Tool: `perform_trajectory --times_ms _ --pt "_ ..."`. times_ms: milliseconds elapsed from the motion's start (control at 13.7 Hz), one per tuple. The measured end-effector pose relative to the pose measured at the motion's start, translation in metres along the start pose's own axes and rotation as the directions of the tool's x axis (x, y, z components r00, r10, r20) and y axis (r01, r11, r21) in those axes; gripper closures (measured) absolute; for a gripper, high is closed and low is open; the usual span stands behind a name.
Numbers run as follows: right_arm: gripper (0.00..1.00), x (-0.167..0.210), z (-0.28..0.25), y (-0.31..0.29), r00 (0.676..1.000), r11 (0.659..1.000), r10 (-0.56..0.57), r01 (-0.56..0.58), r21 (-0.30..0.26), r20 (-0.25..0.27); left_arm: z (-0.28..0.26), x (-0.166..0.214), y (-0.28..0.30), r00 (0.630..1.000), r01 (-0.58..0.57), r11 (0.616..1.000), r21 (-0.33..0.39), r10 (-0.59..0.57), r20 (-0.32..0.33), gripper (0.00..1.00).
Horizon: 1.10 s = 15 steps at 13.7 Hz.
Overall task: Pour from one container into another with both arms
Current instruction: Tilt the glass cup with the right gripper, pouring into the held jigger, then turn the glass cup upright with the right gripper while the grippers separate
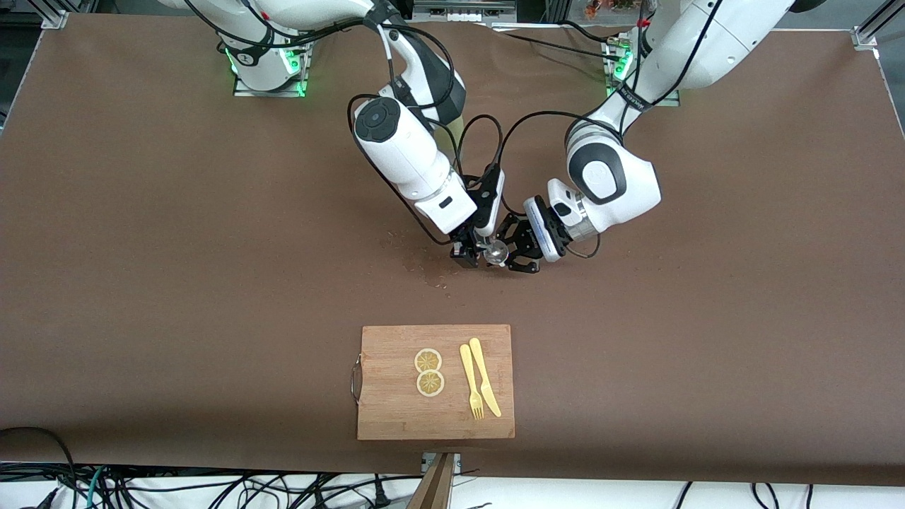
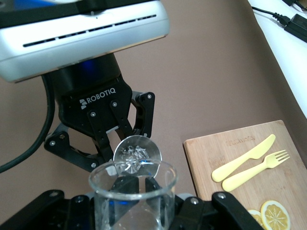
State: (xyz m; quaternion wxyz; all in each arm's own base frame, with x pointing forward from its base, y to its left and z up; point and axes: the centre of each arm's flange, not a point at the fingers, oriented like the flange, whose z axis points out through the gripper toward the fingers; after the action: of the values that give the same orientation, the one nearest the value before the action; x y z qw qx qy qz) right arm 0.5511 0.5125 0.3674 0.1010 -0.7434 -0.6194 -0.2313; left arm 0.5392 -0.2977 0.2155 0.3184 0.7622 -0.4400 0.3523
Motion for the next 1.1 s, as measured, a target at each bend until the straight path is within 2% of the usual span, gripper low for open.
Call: perform_trajectory --times_ms 220,366,585,732,1098 --pt "0.88 0.000 0.000 0.000 1.000 1.000 0.000 0.000 -0.001 -0.001 -0.001 0.000 -0.001 1.000 0.001 1.000 0.002 -0.001 0.000 0.78" --pt "0.88 0.001 -0.002 0.002 1.000 1.000 0.019 -0.019 -0.010 -0.018 -0.001 0.000 -0.001 1.000 0.001 1.000 0.002 -0.001 -0.001 0.78" --pt "0.88 0.006 -0.011 0.009 0.986 0.993 0.108 -0.114 -0.041 -0.125 0.000 0.000 0.000 1.000 0.001 1.000 0.000 -0.001 -0.001 0.78" --pt "0.88 0.008 -0.014 0.011 0.969 0.984 0.167 -0.176 -0.036 -0.181 0.000 0.000 0.000 1.000 0.001 1.000 0.000 -0.001 -0.001 0.78" --pt "0.88 0.014 -0.023 0.012 0.898 0.943 0.309 -0.331 -0.019 -0.315 -0.030 -0.016 -0.038 0.998 0.055 0.998 0.044 -0.054 -0.027 0.78"
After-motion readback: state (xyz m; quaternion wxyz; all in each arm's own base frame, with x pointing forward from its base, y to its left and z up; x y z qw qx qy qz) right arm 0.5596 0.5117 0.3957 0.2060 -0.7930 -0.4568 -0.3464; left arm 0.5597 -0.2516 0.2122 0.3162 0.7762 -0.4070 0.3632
